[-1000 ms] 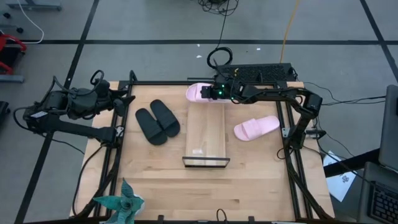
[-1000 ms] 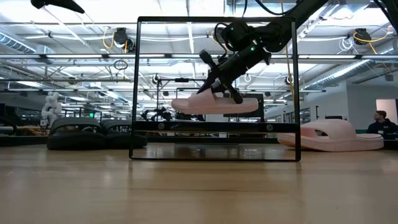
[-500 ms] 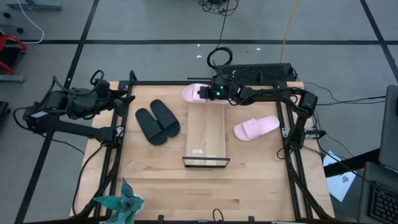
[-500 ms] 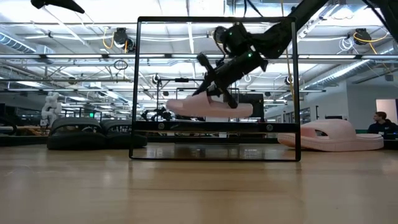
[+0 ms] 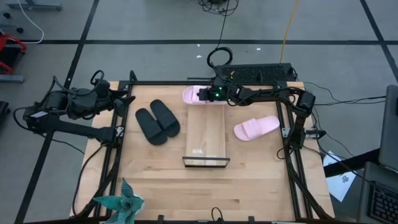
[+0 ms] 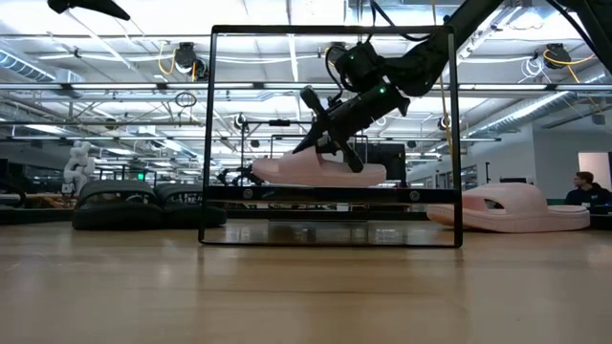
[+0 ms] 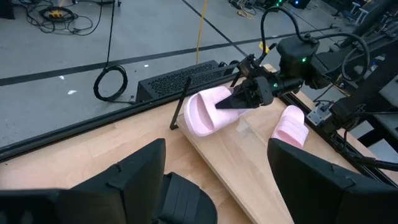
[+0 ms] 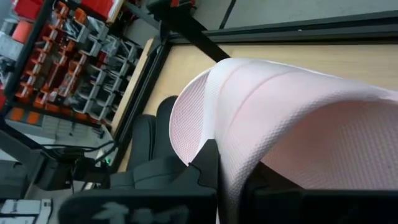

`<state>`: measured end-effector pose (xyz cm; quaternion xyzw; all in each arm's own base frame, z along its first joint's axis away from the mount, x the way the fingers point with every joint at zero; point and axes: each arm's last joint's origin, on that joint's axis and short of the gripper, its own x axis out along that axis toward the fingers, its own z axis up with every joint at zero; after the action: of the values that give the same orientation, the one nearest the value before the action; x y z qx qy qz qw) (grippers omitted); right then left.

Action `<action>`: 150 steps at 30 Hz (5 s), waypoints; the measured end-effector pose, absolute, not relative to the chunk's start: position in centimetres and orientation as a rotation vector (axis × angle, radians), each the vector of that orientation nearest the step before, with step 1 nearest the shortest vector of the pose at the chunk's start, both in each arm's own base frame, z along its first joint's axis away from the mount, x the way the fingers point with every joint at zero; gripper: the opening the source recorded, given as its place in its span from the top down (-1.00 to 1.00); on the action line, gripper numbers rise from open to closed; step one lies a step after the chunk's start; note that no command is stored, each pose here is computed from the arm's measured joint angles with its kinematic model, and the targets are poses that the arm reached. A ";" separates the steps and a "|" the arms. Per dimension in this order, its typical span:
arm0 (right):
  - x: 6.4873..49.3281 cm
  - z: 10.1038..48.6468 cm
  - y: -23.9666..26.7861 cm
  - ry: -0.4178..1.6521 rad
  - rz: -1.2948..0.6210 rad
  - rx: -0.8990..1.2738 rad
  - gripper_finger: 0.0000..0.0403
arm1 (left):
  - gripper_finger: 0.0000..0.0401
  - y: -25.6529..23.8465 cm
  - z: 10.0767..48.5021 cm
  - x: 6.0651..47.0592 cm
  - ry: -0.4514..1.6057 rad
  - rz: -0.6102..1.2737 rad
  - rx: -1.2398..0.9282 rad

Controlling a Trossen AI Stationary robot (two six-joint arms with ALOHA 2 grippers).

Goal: Pick and place slides into the shelf
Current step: Put the top pink slide on the shelf

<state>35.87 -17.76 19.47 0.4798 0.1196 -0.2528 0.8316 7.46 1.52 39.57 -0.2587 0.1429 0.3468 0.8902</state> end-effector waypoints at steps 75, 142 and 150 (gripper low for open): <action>35.3 18.1 -19.7 0.288 -0.444 1.084 0.40 | -0.42 1.4 39.7 7.6 0.301 0.674 -0.517; 33.0 19.6 -19.9 0.409 -0.463 1.286 0.37 | -0.42 1.4 39.1 10.4 0.408 0.681 -0.448; 33.1 19.5 -19.6 0.411 -0.477 1.273 0.37 | -0.42 1.4 39.1 10.4 0.408 0.681 -0.448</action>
<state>33.15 -19.64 19.54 0.5842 0.1886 -0.2188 0.7584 10.44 1.37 39.07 -0.2162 0.1972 0.3287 0.8979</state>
